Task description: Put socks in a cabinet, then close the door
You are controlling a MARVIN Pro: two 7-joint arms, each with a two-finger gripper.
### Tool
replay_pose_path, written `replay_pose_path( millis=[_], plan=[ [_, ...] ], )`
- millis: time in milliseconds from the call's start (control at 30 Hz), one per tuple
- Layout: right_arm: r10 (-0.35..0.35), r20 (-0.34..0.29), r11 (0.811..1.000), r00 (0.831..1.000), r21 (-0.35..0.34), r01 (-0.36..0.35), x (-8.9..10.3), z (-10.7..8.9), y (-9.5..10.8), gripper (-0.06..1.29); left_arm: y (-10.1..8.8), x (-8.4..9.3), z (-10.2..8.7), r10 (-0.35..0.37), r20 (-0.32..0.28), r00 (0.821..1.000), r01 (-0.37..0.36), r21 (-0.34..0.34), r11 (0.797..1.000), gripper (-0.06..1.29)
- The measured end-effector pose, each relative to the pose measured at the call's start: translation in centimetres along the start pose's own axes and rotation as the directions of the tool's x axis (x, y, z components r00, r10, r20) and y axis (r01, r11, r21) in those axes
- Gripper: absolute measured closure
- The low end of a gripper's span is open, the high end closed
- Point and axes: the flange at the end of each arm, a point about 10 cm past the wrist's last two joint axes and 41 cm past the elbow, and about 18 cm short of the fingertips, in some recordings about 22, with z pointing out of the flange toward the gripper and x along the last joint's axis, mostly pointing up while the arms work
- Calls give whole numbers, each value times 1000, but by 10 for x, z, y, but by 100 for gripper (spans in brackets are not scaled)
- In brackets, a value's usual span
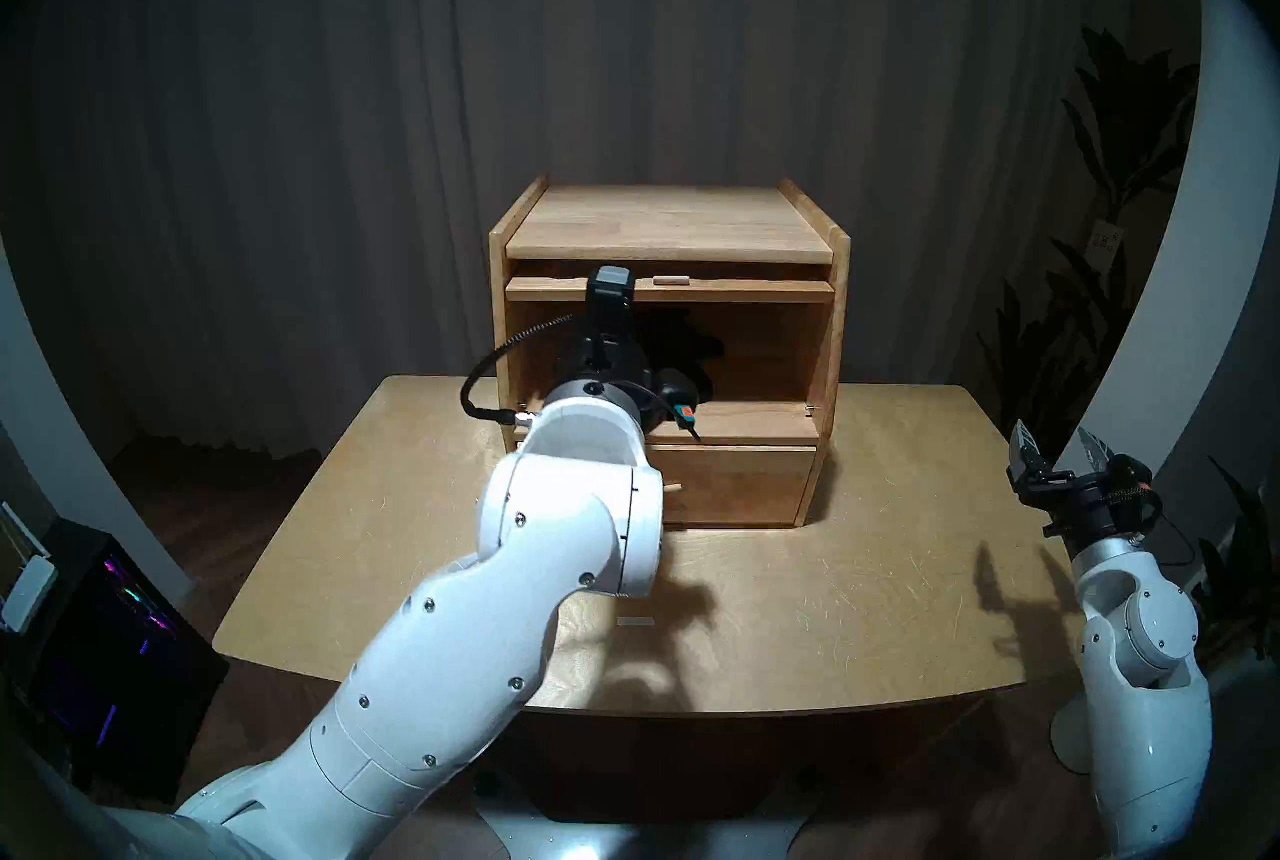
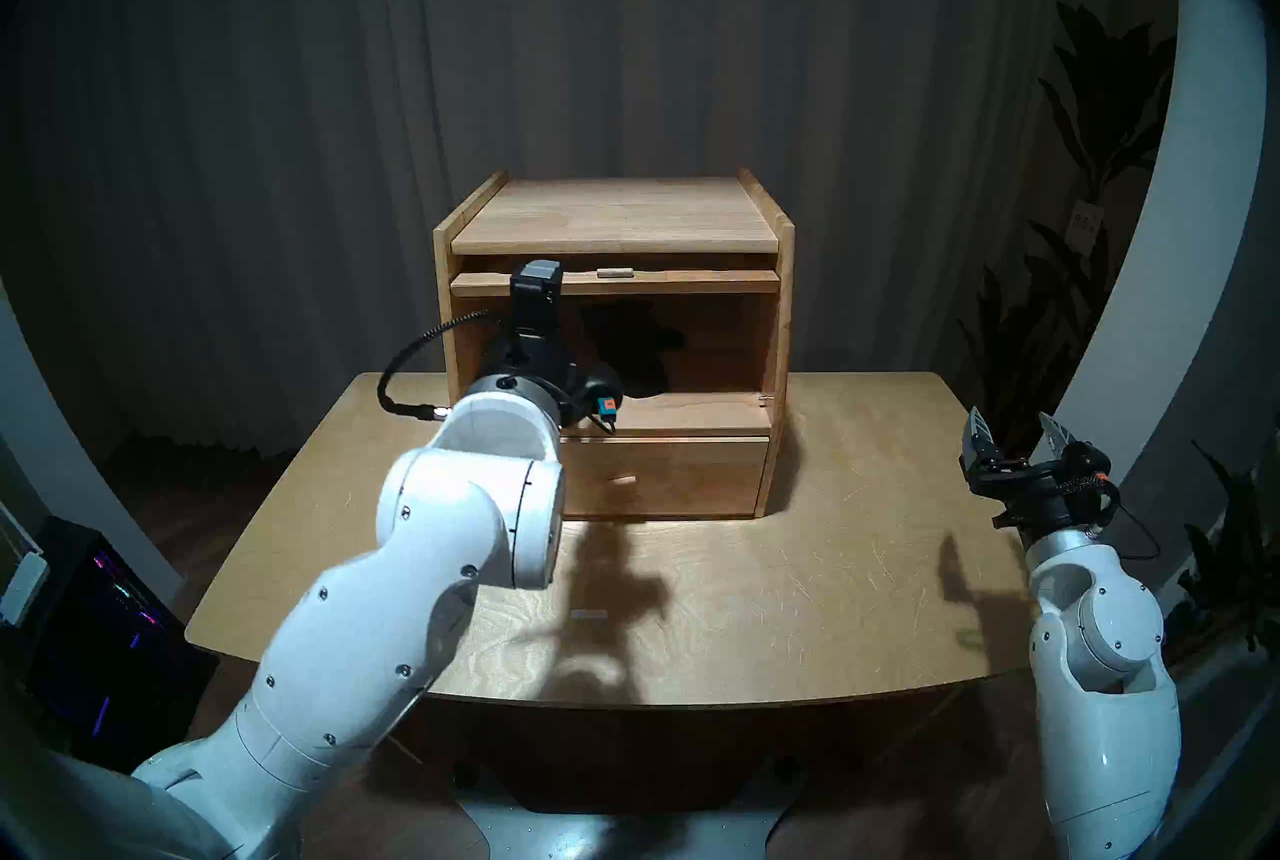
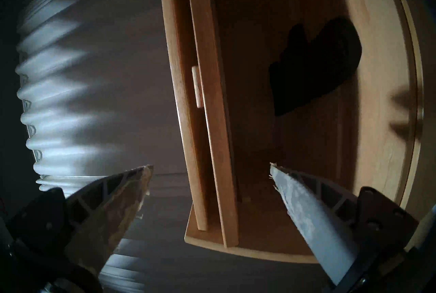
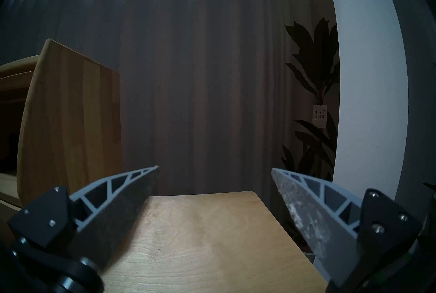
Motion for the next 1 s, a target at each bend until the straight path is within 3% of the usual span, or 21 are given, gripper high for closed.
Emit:
replay_pose_path(
  millis=[300, 667, 1000],
  plan=[
    [2, -9, 1000, 1000, 10, -2, 1, 0, 0, -2, 3, -4, 11, -41, 16, 999, 42, -61, 997, -2],
    [1, -12, 1000, 1000, 15, -1, 2, 0, 1, -2, 10, -9, 22, -97, 51, 994, 96, 30, 995, -2],
    [1, -13, 1000, 1000, 16, -1, 2, 0, 1, -2, 26, -5, 32, -89, 6, 996, 89, 8, 996, -2]
  ],
)
